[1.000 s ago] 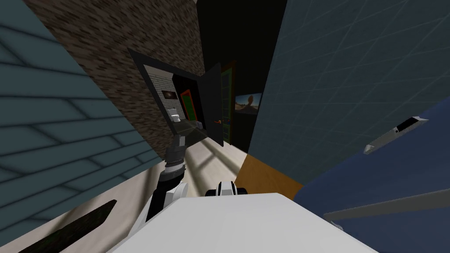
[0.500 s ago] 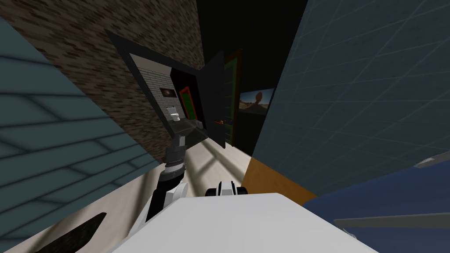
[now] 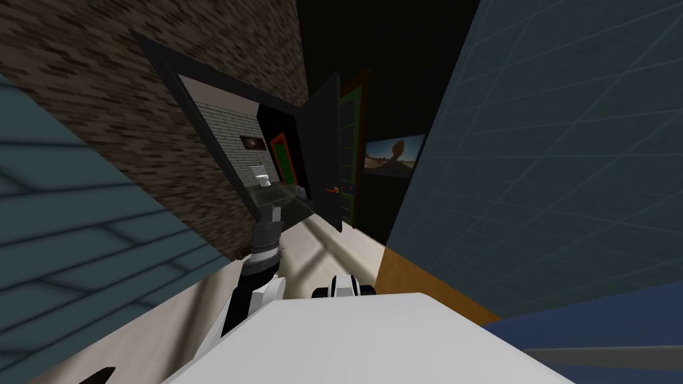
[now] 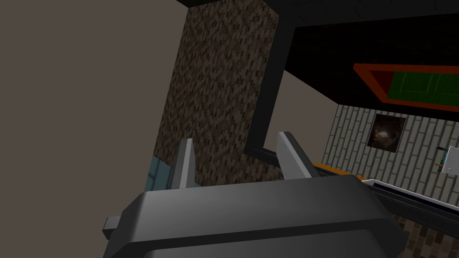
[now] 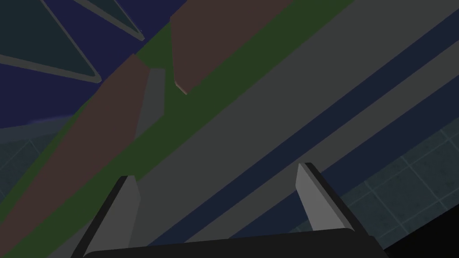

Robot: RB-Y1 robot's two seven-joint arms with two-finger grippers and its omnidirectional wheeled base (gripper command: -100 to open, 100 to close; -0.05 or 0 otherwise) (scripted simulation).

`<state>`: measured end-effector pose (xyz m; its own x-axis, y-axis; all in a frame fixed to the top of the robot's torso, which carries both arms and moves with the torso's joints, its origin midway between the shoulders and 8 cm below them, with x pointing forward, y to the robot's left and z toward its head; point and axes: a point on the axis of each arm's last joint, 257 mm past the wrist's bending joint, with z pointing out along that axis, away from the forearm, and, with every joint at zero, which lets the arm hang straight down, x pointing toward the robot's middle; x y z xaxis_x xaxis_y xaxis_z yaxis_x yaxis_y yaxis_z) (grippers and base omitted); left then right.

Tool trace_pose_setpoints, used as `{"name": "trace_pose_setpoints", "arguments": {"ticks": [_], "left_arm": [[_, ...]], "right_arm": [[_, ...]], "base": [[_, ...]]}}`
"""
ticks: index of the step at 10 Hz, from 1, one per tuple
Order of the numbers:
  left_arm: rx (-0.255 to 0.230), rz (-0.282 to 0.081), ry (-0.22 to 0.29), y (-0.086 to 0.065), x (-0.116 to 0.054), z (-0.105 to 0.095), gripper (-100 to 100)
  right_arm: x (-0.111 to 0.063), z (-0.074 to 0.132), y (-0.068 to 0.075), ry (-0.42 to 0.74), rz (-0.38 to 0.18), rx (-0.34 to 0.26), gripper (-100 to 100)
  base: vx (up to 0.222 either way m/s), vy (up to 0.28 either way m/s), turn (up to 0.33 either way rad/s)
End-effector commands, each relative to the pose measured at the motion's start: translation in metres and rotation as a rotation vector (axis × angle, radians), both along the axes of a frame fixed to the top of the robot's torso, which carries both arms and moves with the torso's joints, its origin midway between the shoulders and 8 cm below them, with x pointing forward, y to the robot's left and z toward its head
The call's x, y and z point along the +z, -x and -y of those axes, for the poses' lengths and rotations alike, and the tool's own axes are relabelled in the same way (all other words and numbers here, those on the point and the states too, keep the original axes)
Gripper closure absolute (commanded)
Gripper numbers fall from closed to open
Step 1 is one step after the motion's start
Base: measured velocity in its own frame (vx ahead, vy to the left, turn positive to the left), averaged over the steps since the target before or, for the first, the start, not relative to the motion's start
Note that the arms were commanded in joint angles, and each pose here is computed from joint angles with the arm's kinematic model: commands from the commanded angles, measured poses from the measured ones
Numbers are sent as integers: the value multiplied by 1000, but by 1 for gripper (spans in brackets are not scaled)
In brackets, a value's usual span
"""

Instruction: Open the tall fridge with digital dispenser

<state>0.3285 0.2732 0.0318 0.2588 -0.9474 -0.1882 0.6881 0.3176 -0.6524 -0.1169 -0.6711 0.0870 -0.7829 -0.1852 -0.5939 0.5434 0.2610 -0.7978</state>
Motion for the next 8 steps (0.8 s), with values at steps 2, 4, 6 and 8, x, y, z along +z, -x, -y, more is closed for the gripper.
{"name": "trace_pose_setpoints", "arguments": {"ticks": [2,4,6,8], "left_arm": [[0,0,0,0,0,0,0],[0,0,0,0,0,0,0],[0,0,0,0,0,0,0],[0,0,0,0,0,0,0]], "right_arm": [[8,-1,12,10,1,-30,-100],[4,-2,11,0,1,-27,100],[6,1,41,0,1,-91,100],[7,3,61,0,1,-133,100]], "base": [[137,17,0],[15,9,1],[283,-7,-9],[320,18,-4]]}}
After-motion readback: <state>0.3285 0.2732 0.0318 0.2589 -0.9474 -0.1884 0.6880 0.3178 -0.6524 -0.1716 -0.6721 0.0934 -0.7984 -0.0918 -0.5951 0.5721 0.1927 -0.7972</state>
